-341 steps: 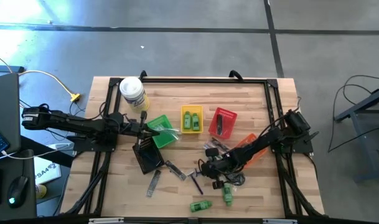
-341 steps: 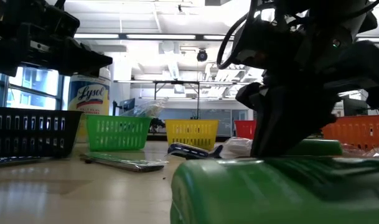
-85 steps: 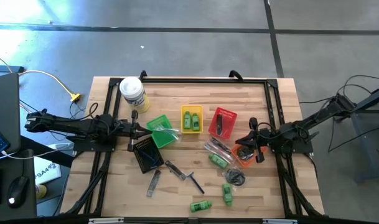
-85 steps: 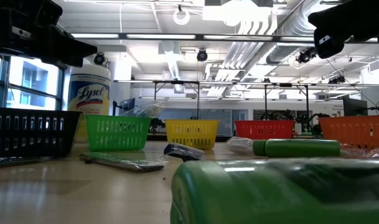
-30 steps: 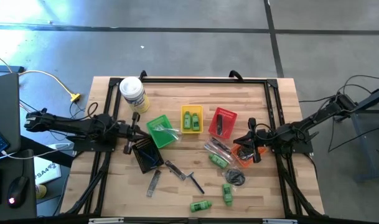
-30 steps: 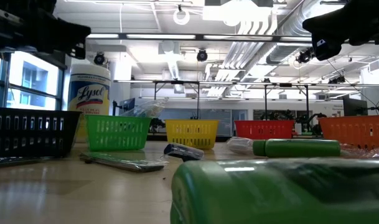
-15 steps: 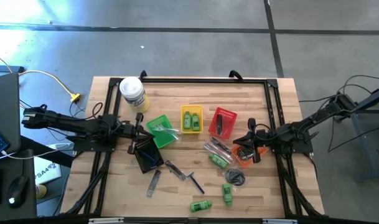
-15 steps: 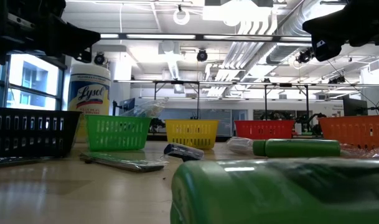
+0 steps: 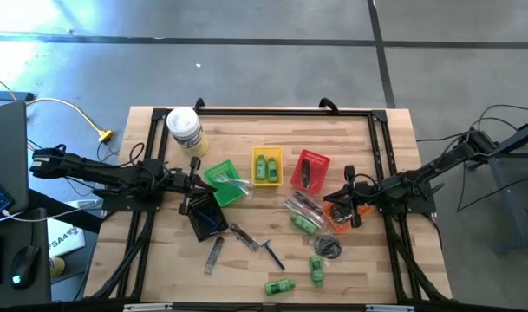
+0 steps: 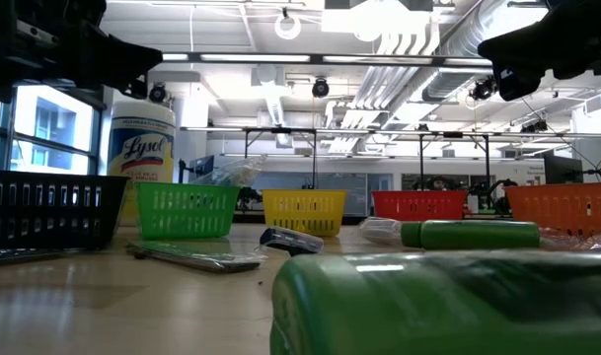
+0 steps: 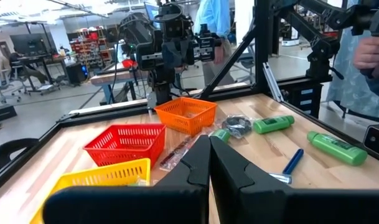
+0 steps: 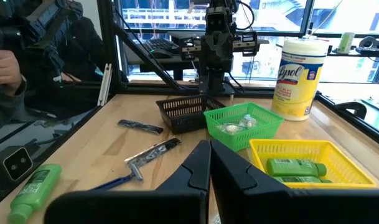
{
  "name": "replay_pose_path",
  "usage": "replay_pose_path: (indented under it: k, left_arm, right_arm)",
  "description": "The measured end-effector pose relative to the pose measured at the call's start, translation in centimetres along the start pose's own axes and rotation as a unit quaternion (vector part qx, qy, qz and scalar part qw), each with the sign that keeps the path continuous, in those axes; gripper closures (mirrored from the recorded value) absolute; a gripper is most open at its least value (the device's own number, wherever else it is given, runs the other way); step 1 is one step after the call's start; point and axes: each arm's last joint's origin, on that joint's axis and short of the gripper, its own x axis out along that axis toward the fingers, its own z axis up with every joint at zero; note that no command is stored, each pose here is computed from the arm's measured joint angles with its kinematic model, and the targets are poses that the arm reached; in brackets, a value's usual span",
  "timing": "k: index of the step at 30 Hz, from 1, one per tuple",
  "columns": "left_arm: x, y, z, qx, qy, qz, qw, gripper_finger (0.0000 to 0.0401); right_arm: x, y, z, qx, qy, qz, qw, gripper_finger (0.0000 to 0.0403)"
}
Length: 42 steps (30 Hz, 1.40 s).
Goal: Pick & Place Travel size toiletries
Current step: Put the black hairbrush into the orange bin
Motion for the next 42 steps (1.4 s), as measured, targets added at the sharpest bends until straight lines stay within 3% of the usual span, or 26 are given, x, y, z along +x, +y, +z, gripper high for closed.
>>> replay_pose_path:
  k: [42]
  left_arm:
    - [0.05, 0.02, 0.16, -0.015, -0.001, -0.002, 1.0, 0.0401]
  right_arm:
    - [0.0, -0.14, 0.0, -0.001, 0.0, -0.023, 1.0, 0.04]
